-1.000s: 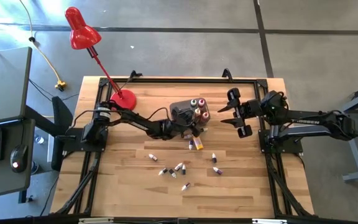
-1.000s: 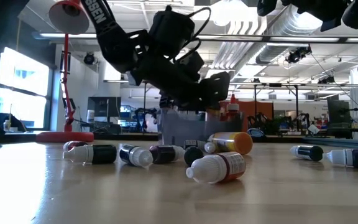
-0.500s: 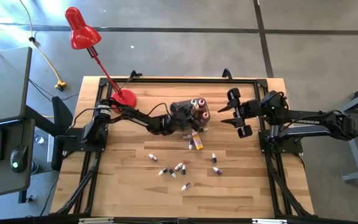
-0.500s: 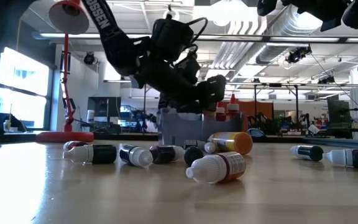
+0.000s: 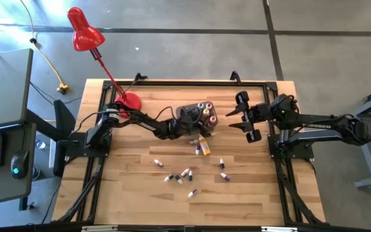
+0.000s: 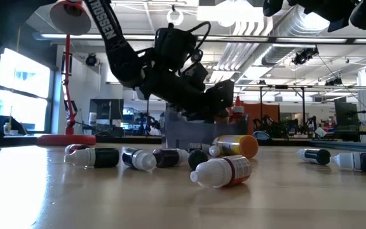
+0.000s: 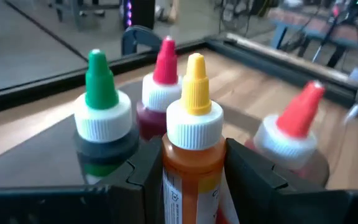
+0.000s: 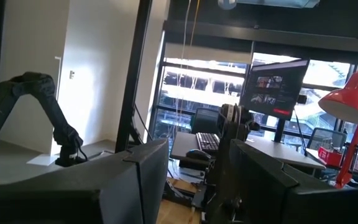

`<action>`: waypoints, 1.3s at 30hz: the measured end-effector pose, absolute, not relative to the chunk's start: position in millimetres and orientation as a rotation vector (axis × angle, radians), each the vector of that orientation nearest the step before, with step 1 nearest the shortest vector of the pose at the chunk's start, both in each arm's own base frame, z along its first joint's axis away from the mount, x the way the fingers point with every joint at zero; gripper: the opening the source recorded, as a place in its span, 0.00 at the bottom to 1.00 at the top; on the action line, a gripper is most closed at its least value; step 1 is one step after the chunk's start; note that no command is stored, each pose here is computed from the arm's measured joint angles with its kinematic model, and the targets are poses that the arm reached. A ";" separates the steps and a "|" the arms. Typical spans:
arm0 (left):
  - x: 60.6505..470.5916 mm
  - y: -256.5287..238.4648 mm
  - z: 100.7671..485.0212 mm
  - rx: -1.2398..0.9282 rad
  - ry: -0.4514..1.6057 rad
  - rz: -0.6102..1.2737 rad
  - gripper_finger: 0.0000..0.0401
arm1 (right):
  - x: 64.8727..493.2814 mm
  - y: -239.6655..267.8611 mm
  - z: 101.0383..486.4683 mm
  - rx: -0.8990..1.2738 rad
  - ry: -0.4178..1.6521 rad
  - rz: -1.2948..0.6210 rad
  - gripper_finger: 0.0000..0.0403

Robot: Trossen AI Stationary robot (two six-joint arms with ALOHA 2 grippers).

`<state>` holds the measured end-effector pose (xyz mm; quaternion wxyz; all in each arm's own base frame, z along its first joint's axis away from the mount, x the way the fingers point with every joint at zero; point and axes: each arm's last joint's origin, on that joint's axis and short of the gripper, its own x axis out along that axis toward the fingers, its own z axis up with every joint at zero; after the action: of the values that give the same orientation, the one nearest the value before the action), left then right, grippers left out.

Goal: Pick & Place food coloring
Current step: Put the large yellow food coloring bottle into the black bin

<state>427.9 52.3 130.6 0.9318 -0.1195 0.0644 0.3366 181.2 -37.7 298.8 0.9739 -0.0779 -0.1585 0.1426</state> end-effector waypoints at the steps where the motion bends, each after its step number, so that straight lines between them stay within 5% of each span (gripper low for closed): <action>1: 428.3 52.4 128.1 -0.245 0.135 0.682 0.34 | 181.3 -37.8 298.7 -0.157 -0.319 0.288 0.41; 10: 429.3 51.8 126.5 -0.165 0.154 0.653 0.36 | 181.3 -37.7 298.7 -0.157 -0.318 0.290 0.41; 21: 428.3 52.9 124.3 -0.062 0.195 0.685 0.53 | 181.4 -37.7 298.3 -0.156 -0.315 0.291 0.41; 39: 422.4 20.9 150.6 0.101 0.287 0.698 0.53 | 182.0 -37.9 296.4 -0.146 -0.295 0.293 0.41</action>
<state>422.4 20.9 150.6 0.9284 0.0491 0.1399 0.3406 182.0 -37.9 296.4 0.9758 -0.0726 -0.1463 0.1453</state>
